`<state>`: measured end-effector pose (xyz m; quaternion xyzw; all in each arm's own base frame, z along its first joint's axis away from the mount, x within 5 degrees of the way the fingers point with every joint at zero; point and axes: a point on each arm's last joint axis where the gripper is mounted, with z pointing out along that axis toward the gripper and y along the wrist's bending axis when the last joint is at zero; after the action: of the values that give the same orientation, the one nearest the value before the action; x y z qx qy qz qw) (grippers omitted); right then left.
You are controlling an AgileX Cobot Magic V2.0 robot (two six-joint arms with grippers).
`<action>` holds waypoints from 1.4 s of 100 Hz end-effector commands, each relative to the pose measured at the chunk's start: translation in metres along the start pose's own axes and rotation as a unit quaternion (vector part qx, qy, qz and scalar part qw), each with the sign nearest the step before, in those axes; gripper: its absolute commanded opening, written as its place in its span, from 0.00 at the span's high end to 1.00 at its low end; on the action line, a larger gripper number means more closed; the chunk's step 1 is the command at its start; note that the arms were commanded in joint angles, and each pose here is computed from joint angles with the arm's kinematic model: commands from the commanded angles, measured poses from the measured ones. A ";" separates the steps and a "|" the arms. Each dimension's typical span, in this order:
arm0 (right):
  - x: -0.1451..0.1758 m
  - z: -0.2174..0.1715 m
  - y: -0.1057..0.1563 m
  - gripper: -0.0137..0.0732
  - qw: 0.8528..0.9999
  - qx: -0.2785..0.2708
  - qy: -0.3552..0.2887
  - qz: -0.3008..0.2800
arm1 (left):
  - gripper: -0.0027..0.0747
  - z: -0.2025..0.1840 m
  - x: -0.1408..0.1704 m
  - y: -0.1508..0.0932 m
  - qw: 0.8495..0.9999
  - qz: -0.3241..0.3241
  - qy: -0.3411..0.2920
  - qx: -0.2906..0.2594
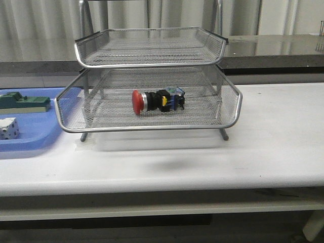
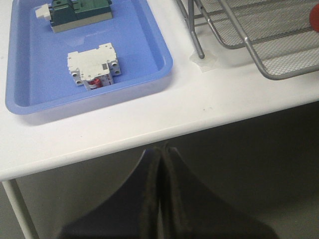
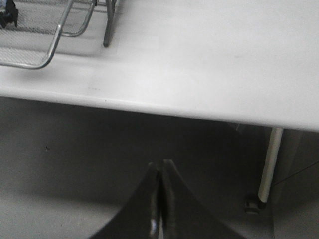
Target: Place button on rack with both arms
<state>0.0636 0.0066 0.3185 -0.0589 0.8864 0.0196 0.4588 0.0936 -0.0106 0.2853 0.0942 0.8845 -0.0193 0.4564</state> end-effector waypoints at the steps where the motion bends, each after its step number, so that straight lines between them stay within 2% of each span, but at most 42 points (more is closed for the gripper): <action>1: -0.017 -0.003 0.000 0.92 0.998 0.002 -0.065 -0.004 | 0.99 -0.004 -0.012 0.001 0.999 -0.014 -0.044 -0.006; 13: -0.023 0.008 0.003 0.92 0.998 -0.016 -0.054 0.012 | 0.99 -0.004 -0.012 0.001 0.999 -0.014 -0.044 -0.006; 28: -0.031 0.041 0.010 0.92 0.997 -0.052 0.018 0.050 | 0.99 -0.004 -0.012 0.001 0.999 -0.014 -0.044 -0.006; 39: -0.041 0.064 0.016 0.92 0.992 -0.076 0.052 0.084 | 0.99 -0.004 -0.012 0.001 0.999 -0.014 -0.044 -0.006; 68: -0.065 0.114 0.029 0.92 0.973 -0.128 0.092 0.171 | 0.99 -0.004 -0.012 0.001 0.999 -0.014 -0.044 -0.006; 106: -0.060 0.161 0.066 0.92 0.951 -0.184 0.147 0.200 | 0.99 -0.004 -0.012 0.001 0.999 -0.014 -0.044 -0.006; 140: -0.043 0.196 0.101 0.92 0.939 -0.198 0.194 0.202 | 0.99 -0.004 -0.012 0.001 0.999 -0.014 -0.044 -0.006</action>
<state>0.2272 0.1194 0.2292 0.0267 0.9416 0.2592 0.2131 0.0936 -0.0106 0.2852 0.0939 0.8846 -0.0195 0.4563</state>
